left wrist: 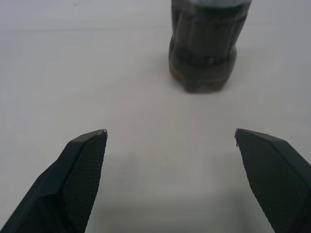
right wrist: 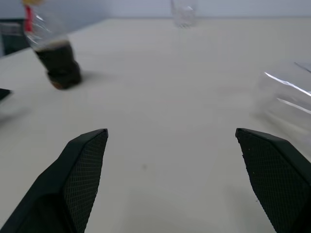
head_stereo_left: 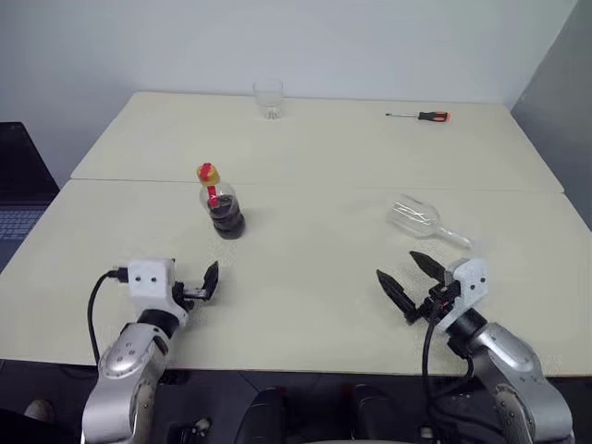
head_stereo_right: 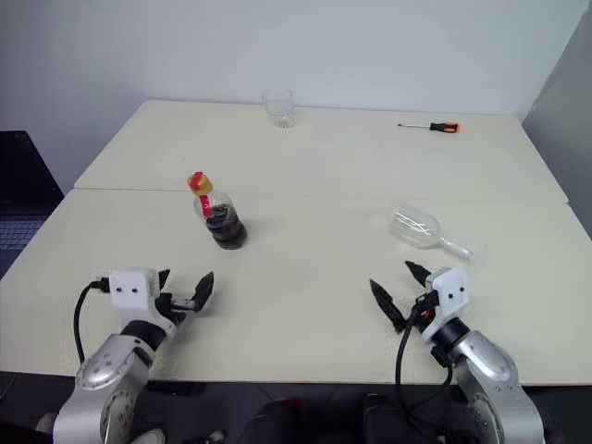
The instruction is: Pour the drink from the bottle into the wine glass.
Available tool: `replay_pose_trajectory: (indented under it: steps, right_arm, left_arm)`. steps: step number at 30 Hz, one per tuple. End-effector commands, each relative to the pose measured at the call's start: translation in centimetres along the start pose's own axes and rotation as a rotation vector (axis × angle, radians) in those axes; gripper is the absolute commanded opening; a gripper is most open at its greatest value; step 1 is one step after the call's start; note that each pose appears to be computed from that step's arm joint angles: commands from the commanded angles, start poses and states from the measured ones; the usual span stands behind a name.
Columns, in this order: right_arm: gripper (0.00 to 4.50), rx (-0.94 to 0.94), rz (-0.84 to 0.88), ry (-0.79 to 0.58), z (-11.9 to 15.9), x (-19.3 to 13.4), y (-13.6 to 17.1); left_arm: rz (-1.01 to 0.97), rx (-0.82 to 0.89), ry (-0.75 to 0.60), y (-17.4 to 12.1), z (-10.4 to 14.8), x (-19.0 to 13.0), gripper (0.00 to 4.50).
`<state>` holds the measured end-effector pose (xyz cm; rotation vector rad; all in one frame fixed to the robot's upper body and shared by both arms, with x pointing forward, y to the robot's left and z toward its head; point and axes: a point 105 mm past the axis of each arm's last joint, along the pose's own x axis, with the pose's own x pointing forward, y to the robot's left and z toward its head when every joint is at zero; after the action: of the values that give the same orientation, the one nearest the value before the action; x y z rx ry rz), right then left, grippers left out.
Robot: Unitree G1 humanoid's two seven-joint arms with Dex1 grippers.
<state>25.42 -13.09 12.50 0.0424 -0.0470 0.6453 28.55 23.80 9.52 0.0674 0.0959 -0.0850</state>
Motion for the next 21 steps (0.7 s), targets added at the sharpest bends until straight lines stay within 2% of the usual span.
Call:
replay_pose_trajectory:
  steps: [1,8,13,21]
  right_arm:
    - [4.50,-0.011,0.109,-0.060,2.0,0.7,1.1]
    - [4.50,-0.024,0.158,-0.094,3.2,1.8,1.2]
    - [4.50,-0.022,0.187,-0.108,3.7,2.2,1.5]
    - [4.50,-0.031,0.193,-0.115,4.0,2.6,1.5]
  left_arm:
    - [-0.020,0.044,-0.041,-0.3,1.1,1.6,4.46]
    - [0.003,0.067,-0.094,-0.9,2.2,4.0,4.46]
    - [0.005,0.043,-0.134,-2.4,2.8,5.6,4.46]
    - [0.007,0.037,-0.194,-2.2,4.1,7.5,4.46]
